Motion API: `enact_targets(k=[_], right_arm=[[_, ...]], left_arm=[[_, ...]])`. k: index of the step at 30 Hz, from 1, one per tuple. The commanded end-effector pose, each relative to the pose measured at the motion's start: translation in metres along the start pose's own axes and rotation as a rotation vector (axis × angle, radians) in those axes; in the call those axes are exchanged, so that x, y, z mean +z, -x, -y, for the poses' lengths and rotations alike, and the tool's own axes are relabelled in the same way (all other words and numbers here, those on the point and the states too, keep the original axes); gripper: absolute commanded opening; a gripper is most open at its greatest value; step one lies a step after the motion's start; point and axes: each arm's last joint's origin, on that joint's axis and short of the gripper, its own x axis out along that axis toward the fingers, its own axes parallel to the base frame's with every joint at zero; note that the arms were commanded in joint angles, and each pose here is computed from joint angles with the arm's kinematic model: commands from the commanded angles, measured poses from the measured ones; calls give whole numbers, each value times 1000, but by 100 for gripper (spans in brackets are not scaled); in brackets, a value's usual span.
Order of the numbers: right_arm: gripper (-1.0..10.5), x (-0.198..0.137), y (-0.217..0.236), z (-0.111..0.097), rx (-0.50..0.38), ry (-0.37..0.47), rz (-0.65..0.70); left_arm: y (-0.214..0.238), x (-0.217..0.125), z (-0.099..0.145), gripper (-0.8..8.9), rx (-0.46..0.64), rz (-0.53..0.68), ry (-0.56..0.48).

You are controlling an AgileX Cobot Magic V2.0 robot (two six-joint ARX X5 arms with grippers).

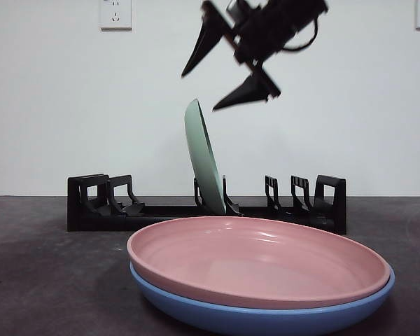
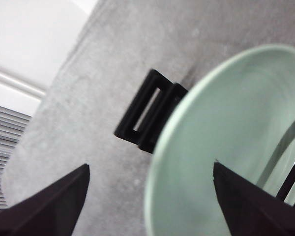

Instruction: Place the plate

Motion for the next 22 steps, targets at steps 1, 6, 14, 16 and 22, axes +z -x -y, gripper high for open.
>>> enact_targets(k=[1,6,14,16,22], right_arm=[[371,3,-10,-2,15,51,8],[255,1,-18,-1,-1,65,9],[48,-2,-25,2,-1,63,-5],[9,-2,-25,1,0,64,-3],[9,-1,-25,1,1,52,-5]], left_arm=[[4,4,2,558,-13,23,-8],[4,4,2,558,-14,23,-8],[4,4,2,558,-13,23,-8],[4,4,2,558,-13,23,-8],[4,4,2,558,-13,23,-8]])
